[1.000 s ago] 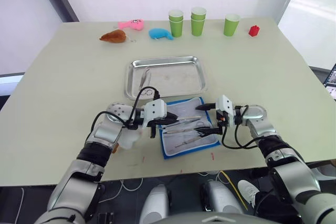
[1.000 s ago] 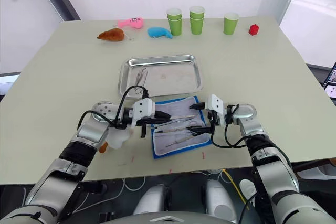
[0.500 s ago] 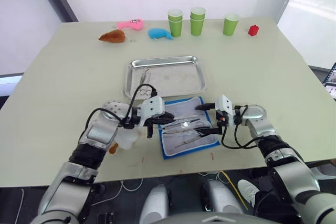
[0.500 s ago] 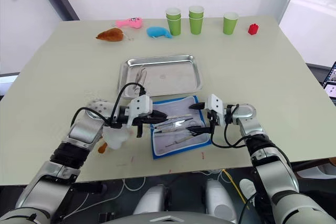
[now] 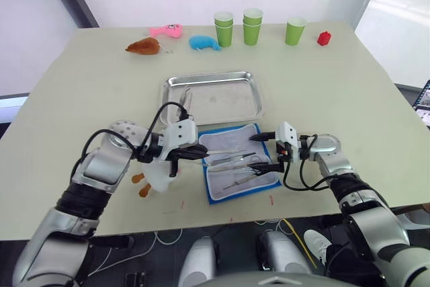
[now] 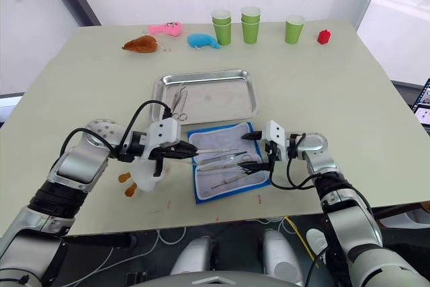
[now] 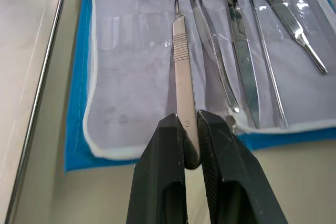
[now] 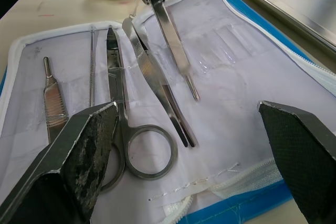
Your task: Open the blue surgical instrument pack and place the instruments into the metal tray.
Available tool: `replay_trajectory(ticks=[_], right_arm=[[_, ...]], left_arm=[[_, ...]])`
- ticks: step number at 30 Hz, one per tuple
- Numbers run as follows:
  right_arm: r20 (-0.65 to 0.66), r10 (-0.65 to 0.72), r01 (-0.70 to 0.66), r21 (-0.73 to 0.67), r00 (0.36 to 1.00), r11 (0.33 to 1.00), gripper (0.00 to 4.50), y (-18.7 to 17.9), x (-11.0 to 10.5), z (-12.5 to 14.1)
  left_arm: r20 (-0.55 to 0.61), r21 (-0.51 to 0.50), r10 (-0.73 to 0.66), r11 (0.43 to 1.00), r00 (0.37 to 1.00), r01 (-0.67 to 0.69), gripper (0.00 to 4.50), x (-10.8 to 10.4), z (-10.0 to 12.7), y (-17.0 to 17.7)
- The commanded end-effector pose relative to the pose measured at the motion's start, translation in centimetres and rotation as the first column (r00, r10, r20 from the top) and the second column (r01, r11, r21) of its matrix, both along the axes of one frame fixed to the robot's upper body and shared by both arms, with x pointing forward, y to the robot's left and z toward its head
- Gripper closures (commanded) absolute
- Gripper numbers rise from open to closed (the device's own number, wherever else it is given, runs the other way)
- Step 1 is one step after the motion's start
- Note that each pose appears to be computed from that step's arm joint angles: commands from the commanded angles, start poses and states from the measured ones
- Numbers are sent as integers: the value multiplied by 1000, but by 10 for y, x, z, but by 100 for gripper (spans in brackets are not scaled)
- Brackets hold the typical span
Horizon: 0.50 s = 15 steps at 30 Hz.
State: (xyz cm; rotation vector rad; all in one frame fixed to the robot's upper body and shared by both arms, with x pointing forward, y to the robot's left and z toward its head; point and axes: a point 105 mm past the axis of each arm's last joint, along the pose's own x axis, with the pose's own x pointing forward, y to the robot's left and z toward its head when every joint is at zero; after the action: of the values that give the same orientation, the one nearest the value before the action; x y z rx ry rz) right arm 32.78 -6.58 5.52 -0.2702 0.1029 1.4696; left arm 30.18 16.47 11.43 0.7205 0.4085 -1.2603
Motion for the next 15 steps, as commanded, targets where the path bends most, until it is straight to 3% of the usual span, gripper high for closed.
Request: replay_trajectory(ticks=[1,15], right_arm=[[-184,-20,-5,-134,983,991,0,-9,-23,-53],[-185,-16,-10,-136,983,991,0,-9,-23,-54]], left_arm=[[41,-10,-15,1000,999,16,444,-3,21,4],[14,47,-3,999,1000,2,444,-13,36,26]])
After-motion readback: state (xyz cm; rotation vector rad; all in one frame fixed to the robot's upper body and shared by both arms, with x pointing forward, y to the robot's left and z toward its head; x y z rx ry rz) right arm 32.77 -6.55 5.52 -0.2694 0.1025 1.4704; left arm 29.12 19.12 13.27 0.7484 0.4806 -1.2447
